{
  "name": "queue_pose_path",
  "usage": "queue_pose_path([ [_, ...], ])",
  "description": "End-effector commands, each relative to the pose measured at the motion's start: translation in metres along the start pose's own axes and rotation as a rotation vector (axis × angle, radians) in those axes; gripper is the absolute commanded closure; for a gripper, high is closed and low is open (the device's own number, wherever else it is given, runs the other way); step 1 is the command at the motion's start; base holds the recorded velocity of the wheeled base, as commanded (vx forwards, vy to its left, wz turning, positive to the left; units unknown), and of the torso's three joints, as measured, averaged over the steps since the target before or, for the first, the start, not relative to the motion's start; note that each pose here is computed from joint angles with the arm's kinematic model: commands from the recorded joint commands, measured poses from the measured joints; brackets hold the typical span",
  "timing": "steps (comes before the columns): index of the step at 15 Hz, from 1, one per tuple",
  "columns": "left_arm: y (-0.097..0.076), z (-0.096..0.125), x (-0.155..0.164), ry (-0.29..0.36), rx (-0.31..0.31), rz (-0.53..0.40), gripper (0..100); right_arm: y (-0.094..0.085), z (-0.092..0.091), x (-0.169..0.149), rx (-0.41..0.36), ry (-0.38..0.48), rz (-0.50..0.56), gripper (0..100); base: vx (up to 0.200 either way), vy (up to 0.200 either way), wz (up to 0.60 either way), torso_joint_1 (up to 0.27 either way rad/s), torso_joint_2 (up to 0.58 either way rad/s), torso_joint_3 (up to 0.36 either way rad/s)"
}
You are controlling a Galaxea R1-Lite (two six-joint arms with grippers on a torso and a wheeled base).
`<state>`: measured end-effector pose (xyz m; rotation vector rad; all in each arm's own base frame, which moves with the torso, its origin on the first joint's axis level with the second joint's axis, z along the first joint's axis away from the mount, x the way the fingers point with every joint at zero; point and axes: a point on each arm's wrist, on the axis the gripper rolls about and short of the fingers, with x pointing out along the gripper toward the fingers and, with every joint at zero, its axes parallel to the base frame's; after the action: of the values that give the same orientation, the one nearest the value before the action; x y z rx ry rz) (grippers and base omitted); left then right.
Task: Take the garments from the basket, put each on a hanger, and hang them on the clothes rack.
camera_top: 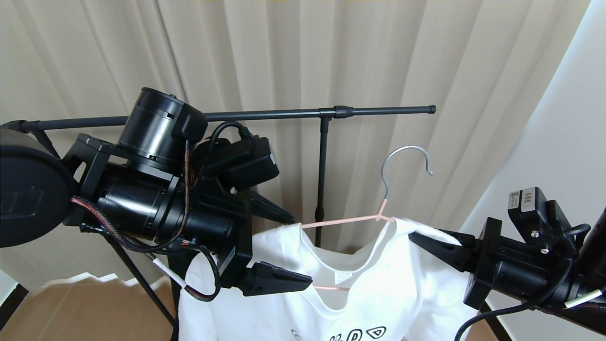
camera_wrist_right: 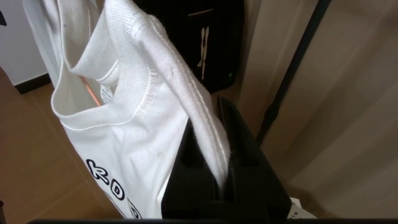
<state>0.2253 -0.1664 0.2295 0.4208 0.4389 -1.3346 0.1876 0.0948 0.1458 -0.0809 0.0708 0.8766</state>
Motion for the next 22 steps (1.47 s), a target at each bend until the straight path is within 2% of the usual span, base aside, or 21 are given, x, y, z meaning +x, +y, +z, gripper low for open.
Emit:
queue_pose_path([
  [1,-0.0003,-0.0011,0.0006,0.003,-0.001,-0.001,0,0.0001,0.0001,0.0,-0.001,0.0,0.001,100,0.0,0.0,0.0,0.0,0.0,0.0],
  [14,0.002,-0.0032,0.0076,0.014,-0.008,-0.011,0,0.0006,0.0009,-0.0003,-0.001,-0.004,0.002,100,0.0,0.0,0.0,0.0,0.0,0.0],
  [15,0.0019,-0.0032,0.0082,0.015,-0.009,-0.013,100,0.0006,0.0009,-0.0003,-0.003,-0.004,0.002,100,0.0,0.0,0.0,0.0,0.0,0.0],
  [22,-0.0002,-0.0019,0.0069,0.013,-0.002,-0.011,100,0.001,0.0014,-0.0012,-0.004,-0.007,0.004,100,0.0,0.0,0.0,0.0,0.0,0.0],
])
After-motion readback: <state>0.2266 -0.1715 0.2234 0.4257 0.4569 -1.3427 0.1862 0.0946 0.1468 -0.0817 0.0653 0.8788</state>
